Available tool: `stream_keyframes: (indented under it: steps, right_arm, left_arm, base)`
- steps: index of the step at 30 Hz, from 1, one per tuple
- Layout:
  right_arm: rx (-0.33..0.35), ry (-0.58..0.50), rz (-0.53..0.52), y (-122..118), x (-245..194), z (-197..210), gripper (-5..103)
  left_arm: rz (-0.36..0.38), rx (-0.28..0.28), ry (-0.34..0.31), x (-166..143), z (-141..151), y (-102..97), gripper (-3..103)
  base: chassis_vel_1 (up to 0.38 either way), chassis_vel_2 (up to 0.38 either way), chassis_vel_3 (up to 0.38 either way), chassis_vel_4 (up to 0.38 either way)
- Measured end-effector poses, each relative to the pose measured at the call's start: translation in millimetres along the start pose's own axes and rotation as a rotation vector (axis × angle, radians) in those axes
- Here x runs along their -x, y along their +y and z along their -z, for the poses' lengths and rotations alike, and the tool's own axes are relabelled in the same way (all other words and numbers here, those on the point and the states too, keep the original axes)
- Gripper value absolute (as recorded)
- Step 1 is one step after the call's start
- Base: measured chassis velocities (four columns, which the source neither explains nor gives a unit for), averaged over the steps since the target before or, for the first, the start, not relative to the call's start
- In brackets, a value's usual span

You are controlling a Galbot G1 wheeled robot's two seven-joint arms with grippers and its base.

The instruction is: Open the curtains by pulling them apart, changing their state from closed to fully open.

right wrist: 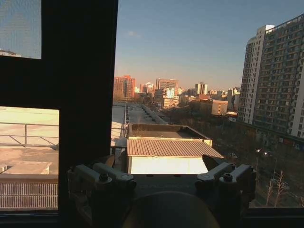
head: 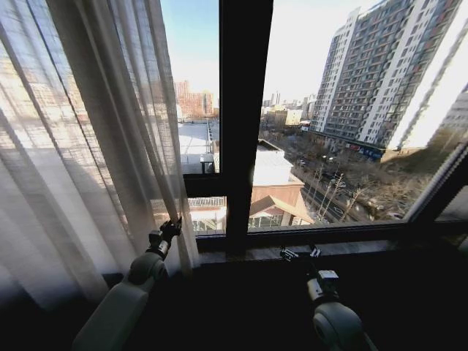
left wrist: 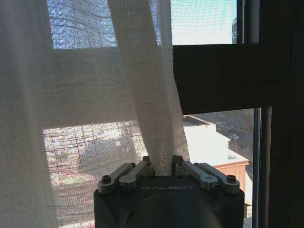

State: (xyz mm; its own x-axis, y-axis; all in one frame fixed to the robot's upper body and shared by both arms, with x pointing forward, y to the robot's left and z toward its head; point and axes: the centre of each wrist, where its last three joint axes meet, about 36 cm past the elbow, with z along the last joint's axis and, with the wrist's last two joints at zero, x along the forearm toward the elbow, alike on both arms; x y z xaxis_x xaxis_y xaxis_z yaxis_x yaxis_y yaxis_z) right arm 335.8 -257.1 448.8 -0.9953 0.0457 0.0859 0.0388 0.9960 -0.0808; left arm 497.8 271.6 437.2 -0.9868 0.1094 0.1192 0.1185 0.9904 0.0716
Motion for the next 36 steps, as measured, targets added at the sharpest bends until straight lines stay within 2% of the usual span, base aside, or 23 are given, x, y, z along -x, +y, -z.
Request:
stream_keyframes:
  steps: [3,6,25,36]
  right_arm:
    - [0.008,-0.003,0.011,3.2,-1.1,1.9,100]
    - [0.013,-0.005,0.018,5.2,-1.8,3.0,100]
    - [-0.003,-0.007,0.061,17.4,-2.9,3.9,100]
    - [-0.009,-0.010,0.072,19.5,-5.6,5.3,100]
  left_arm:
    - [-0.003,-0.005,-0.006,-3.8,2.5,1.5,3]
    - [-0.007,-0.009,-0.011,-8.1,5.4,3.4,0]
    - [0.006,-0.008,-0.012,-28.9,8.7,15.4,0]
    - [0.008,-0.014,-0.011,-40.8,8.9,15.4,0]
  base:
    - [0.000,0.000,0.000,0.000]
    - [0.000,0.000,0.000,0.000]
    - [0.000,0.000,0.000,0.000]
    - [0.130,0.133,-0.123,-0.131]
